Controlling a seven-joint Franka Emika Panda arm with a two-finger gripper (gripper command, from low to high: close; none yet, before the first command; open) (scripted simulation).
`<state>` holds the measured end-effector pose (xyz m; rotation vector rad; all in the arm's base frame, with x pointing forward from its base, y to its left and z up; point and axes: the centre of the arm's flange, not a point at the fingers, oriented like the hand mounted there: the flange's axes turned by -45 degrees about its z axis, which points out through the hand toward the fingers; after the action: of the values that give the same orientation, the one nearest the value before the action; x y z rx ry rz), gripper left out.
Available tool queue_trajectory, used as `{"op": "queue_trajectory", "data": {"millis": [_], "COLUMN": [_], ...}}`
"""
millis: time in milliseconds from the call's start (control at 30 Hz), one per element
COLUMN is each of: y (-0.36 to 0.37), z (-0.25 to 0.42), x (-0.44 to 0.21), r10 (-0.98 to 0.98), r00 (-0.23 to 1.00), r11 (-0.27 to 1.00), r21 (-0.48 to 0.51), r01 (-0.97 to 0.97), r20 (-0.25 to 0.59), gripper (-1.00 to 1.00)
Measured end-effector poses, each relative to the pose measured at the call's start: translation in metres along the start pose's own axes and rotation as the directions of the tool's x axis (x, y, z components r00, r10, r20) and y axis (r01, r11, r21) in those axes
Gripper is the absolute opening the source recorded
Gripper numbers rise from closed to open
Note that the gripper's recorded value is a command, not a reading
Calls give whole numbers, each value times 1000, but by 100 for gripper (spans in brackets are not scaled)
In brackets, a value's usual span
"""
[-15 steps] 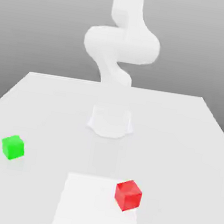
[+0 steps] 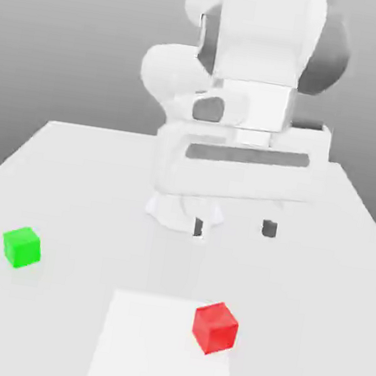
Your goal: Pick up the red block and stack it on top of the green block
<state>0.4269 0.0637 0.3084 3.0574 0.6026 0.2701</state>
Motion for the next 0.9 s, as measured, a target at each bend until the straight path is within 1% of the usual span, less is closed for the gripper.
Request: {"op": "queue_trajectory", "data": {"millis": [133,200,333,367,600,800,900], "y": [-26,-31,-33,-33,-33,-31,14], "z": [74,99,140,149,151,99,87], "x": [-41,-51,-60,-63,-63,-54,-66], "r10": [-97,-112,-115,-115,-115,-116,-97], "r00": [987,982,980,980,980,980,982], "r11": [995,993,992,992,992,992,994], "r21": [51,62,65,65,65,65,59], "r01": [91,104,106,106,106,106,88], "r20": [130,152,159,160,160,161,163], "gripper": [0,0,0,-100,-100,-100,-100]}}
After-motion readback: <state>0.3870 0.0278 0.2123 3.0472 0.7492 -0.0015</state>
